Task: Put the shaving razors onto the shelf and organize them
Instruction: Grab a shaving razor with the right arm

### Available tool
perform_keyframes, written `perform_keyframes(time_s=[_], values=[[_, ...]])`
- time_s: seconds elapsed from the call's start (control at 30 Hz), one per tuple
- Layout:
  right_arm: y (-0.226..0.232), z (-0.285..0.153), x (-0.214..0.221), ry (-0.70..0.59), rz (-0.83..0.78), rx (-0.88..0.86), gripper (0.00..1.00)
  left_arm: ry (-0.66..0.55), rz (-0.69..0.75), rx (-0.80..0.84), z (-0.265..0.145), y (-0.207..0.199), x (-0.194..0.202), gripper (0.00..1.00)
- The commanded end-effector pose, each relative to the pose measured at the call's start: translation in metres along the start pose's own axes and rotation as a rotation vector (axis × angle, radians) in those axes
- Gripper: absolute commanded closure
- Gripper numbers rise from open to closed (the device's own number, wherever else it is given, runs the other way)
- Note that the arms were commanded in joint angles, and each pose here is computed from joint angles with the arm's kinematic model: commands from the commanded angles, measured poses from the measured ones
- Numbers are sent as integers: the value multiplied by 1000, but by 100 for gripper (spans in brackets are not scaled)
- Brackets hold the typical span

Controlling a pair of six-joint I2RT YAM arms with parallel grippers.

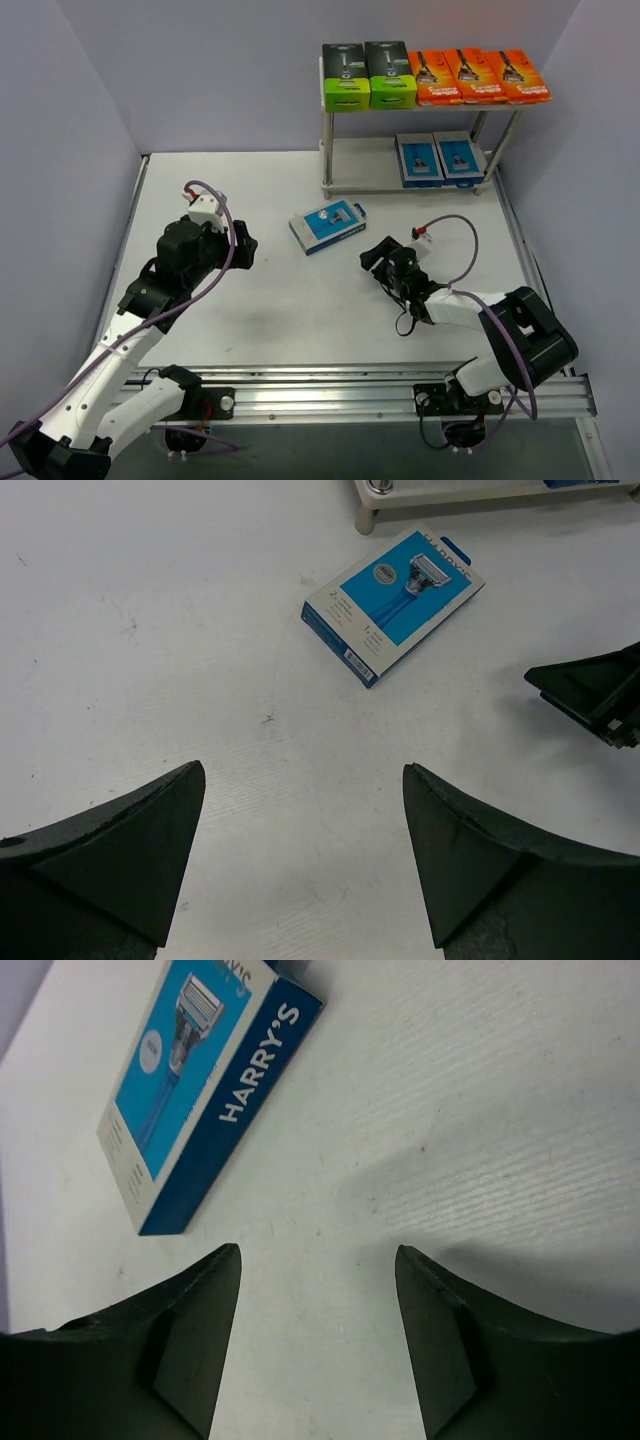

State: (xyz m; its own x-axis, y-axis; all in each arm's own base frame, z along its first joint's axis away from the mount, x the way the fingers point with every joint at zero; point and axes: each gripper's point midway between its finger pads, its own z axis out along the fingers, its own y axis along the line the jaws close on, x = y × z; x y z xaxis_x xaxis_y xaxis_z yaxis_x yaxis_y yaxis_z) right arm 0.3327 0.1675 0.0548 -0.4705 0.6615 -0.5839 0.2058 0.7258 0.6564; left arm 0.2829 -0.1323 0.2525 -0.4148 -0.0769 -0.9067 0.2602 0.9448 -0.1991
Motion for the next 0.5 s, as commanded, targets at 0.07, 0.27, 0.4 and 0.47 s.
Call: perform_keyframes(time_s=[0.07, 0.27, 0.4, 0.47], values=[[-2, 11, -13, -96, -141, 63, 40, -73, -10, 52, -8, -11, -29, 11], [26, 39, -31, -122, -225, 83, 25, -65, -15, 81, -8, -17, -28, 11], [39, 60, -37, -116, -284, 106, 19, -79, -12, 75, -13, -15, -31, 11], [53, 68, -44, -129, -294, 96, 16, -88, -11, 73, -14, -15, -33, 11]])
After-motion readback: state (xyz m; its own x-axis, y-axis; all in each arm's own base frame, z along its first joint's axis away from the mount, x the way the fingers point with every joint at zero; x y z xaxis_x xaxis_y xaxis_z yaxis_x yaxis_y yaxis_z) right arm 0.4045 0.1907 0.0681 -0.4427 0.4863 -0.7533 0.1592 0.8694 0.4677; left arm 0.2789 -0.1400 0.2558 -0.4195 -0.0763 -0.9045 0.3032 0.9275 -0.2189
